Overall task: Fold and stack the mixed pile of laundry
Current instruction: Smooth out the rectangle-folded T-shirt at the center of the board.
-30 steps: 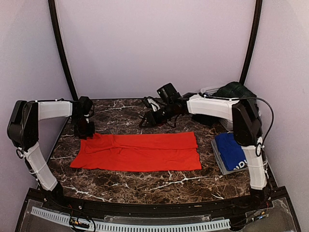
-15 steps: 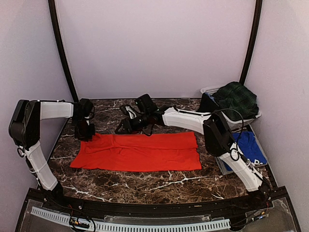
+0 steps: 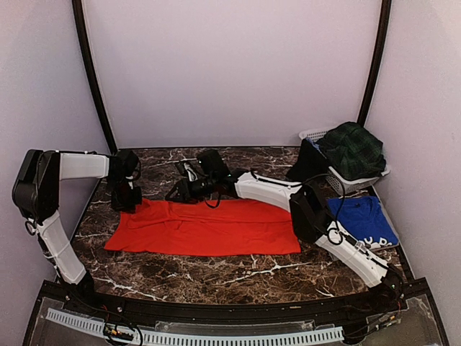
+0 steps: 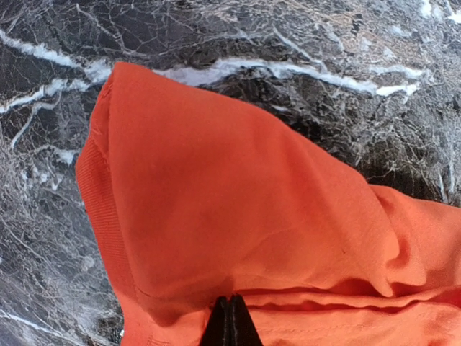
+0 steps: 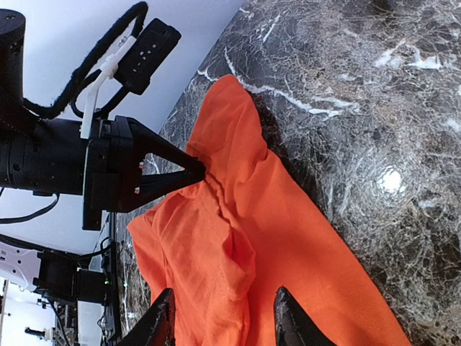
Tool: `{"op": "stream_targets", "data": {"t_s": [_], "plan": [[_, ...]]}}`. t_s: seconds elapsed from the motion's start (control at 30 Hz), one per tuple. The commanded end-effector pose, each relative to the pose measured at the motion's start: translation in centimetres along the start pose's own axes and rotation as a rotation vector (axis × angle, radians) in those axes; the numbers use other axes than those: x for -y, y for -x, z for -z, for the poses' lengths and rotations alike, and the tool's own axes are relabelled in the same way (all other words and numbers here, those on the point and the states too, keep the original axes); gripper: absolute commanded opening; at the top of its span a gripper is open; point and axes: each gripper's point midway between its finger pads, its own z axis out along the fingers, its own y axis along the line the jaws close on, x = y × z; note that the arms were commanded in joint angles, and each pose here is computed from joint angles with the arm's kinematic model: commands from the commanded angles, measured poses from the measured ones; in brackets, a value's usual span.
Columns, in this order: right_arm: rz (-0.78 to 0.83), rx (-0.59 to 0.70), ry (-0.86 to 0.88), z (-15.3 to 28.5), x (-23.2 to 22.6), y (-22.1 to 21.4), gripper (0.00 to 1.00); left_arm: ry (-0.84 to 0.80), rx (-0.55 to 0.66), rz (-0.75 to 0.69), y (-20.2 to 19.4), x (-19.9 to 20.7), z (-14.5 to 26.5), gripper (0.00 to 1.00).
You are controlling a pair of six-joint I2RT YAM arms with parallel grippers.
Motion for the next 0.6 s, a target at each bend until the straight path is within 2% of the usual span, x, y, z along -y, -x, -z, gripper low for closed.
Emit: {"op": "stream_targets", "data": {"t_s": [0.0,0.13,0.57], "plan": [[0.034,0.039,0.083,-0.6,-2.4,1.1,0.41,-0.038,0.03,0.0,-0.1,0.1,2.0,0.0],[0.026,0.025,0.106,-1.2,-2.3,0.4,0.37,-0.042,0.043,-0.022,-0.6,0.2,3.4,0.0],[0.027,0.016,0.097,-1.9,-2.0,-0.4,0.37,0.071,-0.003,-0.149,-4.1,-0.1,6.1,0.0]]}}
